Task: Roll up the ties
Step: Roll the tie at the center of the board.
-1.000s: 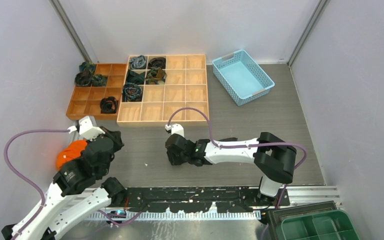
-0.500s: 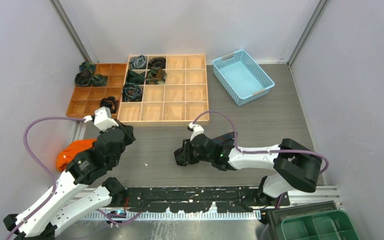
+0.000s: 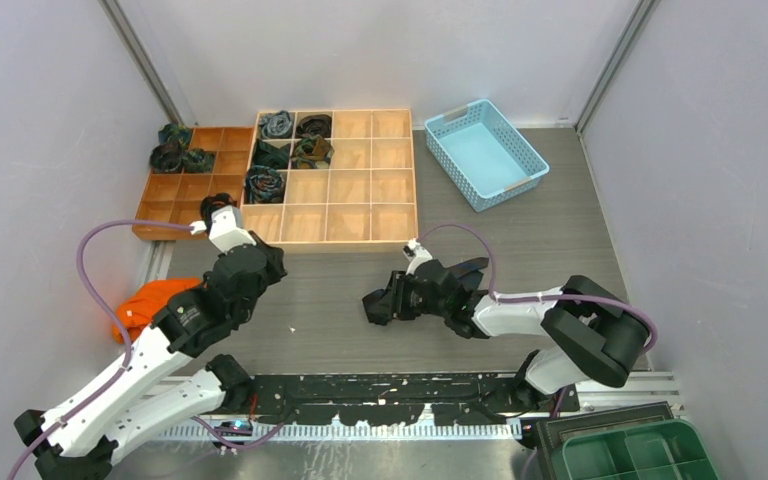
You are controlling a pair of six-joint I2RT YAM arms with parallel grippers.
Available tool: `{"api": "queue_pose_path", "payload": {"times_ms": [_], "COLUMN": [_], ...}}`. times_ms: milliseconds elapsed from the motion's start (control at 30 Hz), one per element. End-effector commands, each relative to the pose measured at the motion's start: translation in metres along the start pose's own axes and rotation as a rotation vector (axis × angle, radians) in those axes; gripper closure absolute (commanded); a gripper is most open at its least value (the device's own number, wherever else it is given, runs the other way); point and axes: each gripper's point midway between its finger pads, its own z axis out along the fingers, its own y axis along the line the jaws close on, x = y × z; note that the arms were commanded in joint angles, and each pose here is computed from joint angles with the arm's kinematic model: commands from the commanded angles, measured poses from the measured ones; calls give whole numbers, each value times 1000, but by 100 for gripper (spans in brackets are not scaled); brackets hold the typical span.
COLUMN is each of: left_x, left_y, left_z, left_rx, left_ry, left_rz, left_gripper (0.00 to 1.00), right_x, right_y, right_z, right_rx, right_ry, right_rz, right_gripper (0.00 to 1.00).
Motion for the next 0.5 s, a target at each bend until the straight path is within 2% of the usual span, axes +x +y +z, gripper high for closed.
{"api": "queue_pose_path", "payload": {"times_ms": [0,267,467], "left_x": [-14,-17,-15], "left_y": [-13,-9,-10], "left_z": [1,-2,-1], "left_rx": [39,38,39], "left_ry": [-43,-57,-50], "left_rz": [-31,-29,-19], "left_gripper": [100,100,100], "right_x": [-13,-11,-7], "right_y": [35,72,75], "right_z": [-6,3,14], "right_rx": [-138,-326,-388], "right_ry": [9,68,81], "right_rz": [-2,76,119], "right_gripper": [65,65,65]}}
